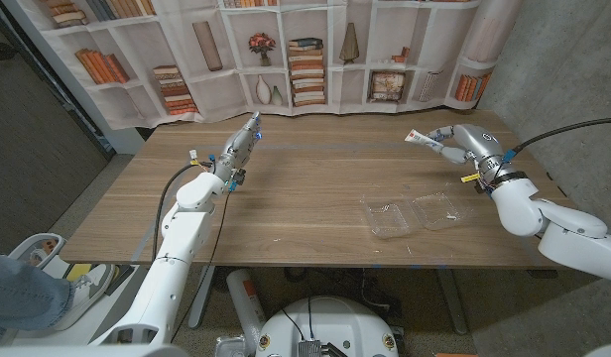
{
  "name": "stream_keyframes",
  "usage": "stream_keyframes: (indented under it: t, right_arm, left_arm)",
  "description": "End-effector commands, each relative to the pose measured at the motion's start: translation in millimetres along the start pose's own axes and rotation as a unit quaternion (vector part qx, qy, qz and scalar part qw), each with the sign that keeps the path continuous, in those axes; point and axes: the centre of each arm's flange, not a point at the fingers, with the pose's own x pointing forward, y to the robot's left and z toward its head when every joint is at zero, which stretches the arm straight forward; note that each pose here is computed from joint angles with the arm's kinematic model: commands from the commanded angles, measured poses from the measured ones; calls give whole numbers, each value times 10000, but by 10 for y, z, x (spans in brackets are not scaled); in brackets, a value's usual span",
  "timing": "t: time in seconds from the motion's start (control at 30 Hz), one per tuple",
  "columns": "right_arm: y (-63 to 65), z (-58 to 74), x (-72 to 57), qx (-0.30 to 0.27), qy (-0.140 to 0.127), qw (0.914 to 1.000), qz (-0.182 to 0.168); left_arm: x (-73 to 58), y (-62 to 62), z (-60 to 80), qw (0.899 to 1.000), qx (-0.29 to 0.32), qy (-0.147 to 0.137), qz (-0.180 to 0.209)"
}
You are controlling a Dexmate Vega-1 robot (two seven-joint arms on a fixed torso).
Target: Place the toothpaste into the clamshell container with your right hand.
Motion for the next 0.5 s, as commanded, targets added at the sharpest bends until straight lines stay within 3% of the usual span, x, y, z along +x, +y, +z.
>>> stream_keyframes:
  t: [0.03,0.5]
  right_arm:
    - [-2,20,-126,4,-43,10000,21]
    - [7,-62,-292,28,88,10000,37]
  left_arm:
    - [6,-49,14,10000,-7,-3,-21]
    - [36,-91,45,9999,84,24,-66]
